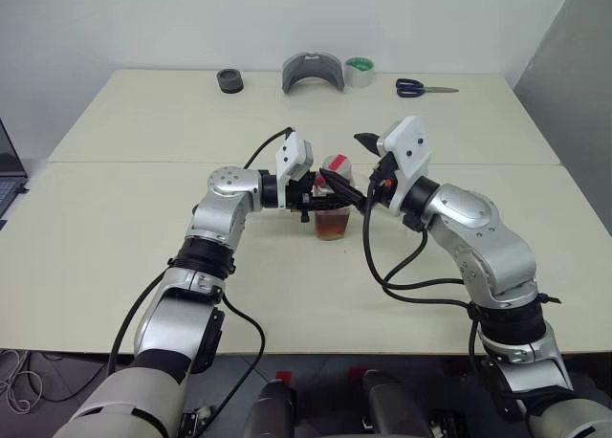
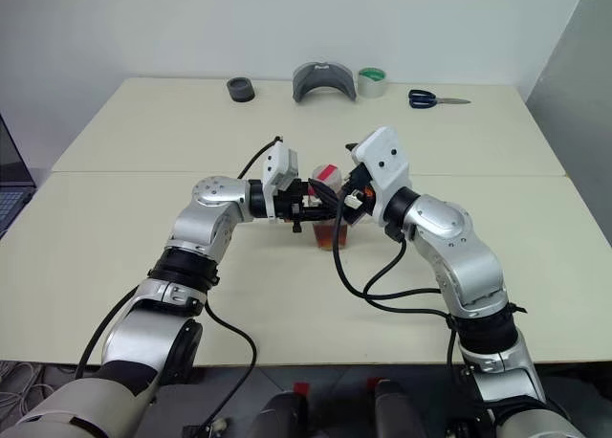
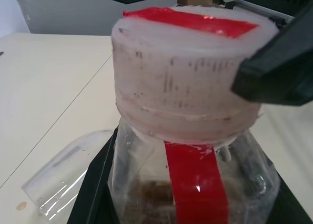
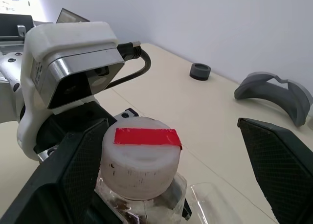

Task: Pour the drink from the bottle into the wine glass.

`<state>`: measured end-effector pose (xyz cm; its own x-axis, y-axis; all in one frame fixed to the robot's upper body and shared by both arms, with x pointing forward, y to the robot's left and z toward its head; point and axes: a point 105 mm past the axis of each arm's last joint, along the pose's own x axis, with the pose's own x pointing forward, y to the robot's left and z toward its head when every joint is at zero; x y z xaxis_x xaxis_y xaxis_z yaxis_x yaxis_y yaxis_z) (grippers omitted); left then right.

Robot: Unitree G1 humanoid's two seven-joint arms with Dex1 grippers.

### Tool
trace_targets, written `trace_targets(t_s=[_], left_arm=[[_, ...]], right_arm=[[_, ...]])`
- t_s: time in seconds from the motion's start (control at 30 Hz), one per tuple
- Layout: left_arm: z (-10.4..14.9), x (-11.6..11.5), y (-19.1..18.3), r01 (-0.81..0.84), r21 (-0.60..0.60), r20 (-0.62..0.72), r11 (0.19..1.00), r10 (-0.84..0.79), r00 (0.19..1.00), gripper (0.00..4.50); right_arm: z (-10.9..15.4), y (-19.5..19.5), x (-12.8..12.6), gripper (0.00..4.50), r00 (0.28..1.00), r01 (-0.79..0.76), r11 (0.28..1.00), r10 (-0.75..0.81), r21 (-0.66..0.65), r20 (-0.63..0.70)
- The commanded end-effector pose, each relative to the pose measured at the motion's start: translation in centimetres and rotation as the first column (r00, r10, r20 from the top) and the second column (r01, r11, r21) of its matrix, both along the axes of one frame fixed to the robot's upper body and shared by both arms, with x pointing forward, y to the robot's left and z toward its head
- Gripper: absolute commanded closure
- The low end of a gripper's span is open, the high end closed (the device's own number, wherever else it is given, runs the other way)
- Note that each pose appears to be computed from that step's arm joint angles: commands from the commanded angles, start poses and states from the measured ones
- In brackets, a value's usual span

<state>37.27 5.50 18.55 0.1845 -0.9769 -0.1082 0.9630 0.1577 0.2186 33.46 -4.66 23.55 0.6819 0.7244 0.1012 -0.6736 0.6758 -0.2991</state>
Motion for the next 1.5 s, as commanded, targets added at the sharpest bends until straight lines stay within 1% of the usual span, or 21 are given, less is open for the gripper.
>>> trace_targets(t_s=[0.03,0.2,0.33,0.4,0.6,0.67,0.77,0.93,1.13,1.3,1.5], left_arm=[[2.0,-0.1,0.3,0.008,-0.031,0.065,0.999,-0.006,0.998,2.76],[2.0,-0.1,0.4,0.004,-0.028,0.066,1.0,-0.002,0.998,2.76],[2.0,0.0,0.6,0.0,-0.028,0.065,1.0,0.001,0.998,2.76],[2.1,0.0,0.6,0.009,-0.029,0.055,1.0,-0.008,0.998,2.76],[2.9,0.3,0.9,0.02,-0.039,0.029,0.999,-0.018,0.999,2.76],[2.8,0.4,1.0,0.017,-0.033,0.032,0.999,-0.016,0.999,2.76],[2.9,0.4,1.1,0.021,-0.028,0.033,0.999,-0.02,0.999,2.76],[2.7,0.3,0.9,0.034,-0.02,0.038,0.999,-0.033,0.999,2.76],[2.7,0.2,0.8,0.041,-0.014,0.04,0.999,-0.041,0.998,2.76],[2.6,0.1,0.8,0.045,-0.007,0.045,0.999,-0.045,0.998,2.76],[2.4,0.0,0.8,0.047,0.0,0.045,0.999,-0.047,0.998,2.76]], right_arm=[[1.3,-2.5,0.5,0.0,0.994,0.104,0.994,-0.105,0.028,0.036],[1.4,-2.9,0.3,0.0,0.994,0.106,0.994,-0.107,0.03,0.026],[1.3,-2.6,-0.4,0.0,0.998,0.068,0.997,-0.068,0.03,0.013],[1.5,-2.2,-1.0,0.0,1.0,0.02,0.997,-0.018,0.078,-0.017],[2.0,-1.1,-2.3,0.0,0.995,-0.071,0.989,0.079,0.133,-0.057],[2.0,-0.7,-2.9,0.0,0.992,-0.105,0.986,0.114,0.129,-0.061],[1.9,-0.1,-3.4,0.0,0.989,-0.133,0.987,0.137,0.088,-0.048],[2.1,1.0,-2.1,0.0,0.997,-0.073,0.997,0.073,0.025,0.014],[2.5,1.7,-0.6,0.0,0.999,-0.028,0.999,0.027,0.027,0.047],[2.5,1.0,0.4,0.0,0.998,0.025,0.999,-0.027,0.04,0.049],[1.9,0.1,0.5,0.0,0.998,0.052,0.998,-0.053,0.029,0.025]])
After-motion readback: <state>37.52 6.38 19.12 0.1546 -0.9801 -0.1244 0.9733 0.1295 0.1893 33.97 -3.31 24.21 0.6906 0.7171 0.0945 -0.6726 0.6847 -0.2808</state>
